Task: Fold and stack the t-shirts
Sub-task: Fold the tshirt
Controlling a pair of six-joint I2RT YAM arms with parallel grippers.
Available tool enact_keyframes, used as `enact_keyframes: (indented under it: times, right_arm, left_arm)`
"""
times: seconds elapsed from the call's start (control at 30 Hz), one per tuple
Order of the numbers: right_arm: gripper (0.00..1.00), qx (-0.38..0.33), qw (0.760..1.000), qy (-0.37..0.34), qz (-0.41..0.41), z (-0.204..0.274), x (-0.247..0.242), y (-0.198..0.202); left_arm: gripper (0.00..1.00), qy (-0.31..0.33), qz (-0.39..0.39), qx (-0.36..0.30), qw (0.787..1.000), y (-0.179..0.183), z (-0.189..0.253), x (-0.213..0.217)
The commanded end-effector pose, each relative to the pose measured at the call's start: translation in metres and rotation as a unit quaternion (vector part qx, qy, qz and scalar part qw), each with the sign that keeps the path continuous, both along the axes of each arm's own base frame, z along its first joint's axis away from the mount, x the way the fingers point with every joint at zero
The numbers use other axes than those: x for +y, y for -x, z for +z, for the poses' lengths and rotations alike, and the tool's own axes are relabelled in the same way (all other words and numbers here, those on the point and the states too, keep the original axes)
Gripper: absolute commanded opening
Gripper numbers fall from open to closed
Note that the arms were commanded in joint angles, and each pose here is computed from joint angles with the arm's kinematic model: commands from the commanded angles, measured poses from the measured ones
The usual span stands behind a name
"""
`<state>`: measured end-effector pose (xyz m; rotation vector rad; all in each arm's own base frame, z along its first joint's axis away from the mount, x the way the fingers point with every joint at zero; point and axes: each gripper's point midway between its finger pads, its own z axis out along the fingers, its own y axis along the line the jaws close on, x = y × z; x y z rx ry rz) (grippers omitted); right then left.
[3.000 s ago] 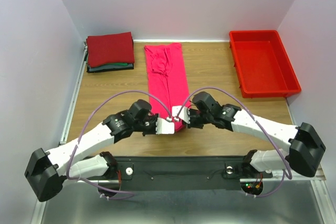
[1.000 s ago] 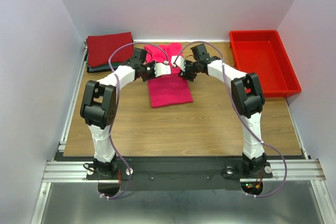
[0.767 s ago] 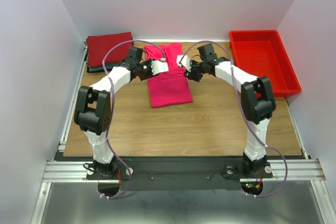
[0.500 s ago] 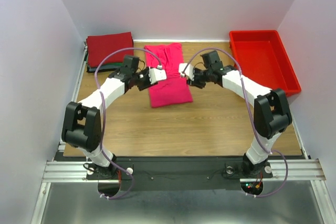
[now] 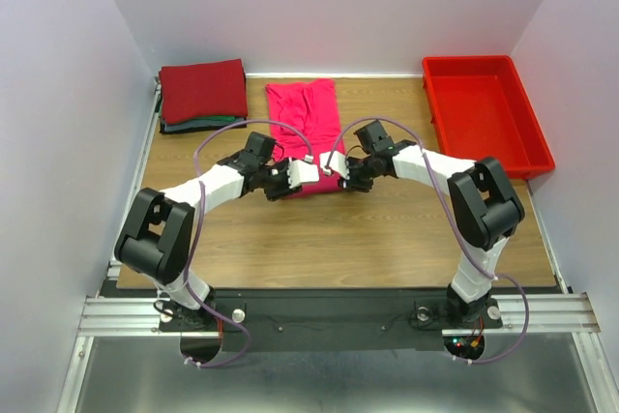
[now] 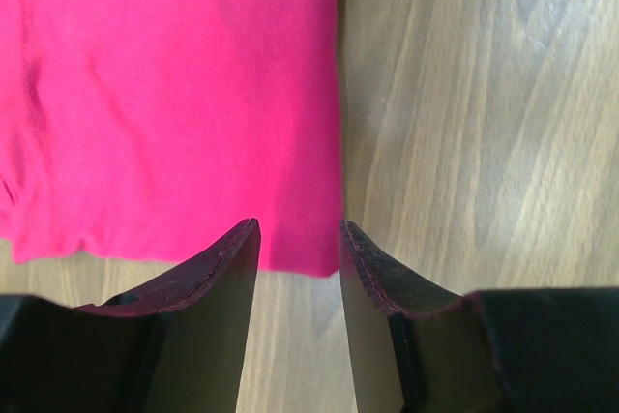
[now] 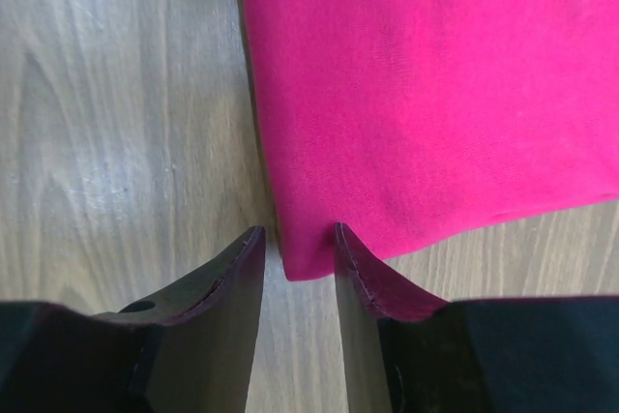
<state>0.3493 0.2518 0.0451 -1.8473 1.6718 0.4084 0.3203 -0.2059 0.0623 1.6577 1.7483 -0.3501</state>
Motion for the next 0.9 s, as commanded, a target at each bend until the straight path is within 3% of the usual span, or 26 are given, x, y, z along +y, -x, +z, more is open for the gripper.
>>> enact_keyframes:
  times: [0.0,0.5,0.6,0.67,0.77,0.87]
  right_arm:
    - [0.40,-0.017,1.000,0.001,0.006,-0.005,0.004,-0.011]
    - [0.33,-0.002,1.000,0.018,0.012,-0.023,-0.009,0.009]
    - [0.24,-0.005,1.000,0.017,0.008,-0.021,-0.009,0.007]
    - [0.18,-0.004,1.000,0.017,0.007,-0.022,-0.009,0.007]
    - [0.01,-0.005,1.000,0.015,-0.001,-0.017,-0.009,0.007]
    - [0.01,-0.007,1.000,0.005,-0.004,-0.006,-0.009,0.012]
  left_arm:
    - [0.50,0.007,0.001,-0.012,1.000,-0.007,-0.001,-0.012]
    - [0.48,-0.038,-0.016,0.031,0.999,0.013,-0.033,-0.006]
    - [0.32,-0.053,-0.002,0.039,0.998,0.009,-0.042,-0.002]
    - [0.16,-0.055,-0.002,0.038,0.998,0.009,-0.043,-0.001]
    - [0.00,-0.051,-0.007,0.028,0.998,0.010,-0.033,-0.001]
    - [0.00,-0.044,-0.014,0.025,0.999,0.015,-0.020,-0.002]
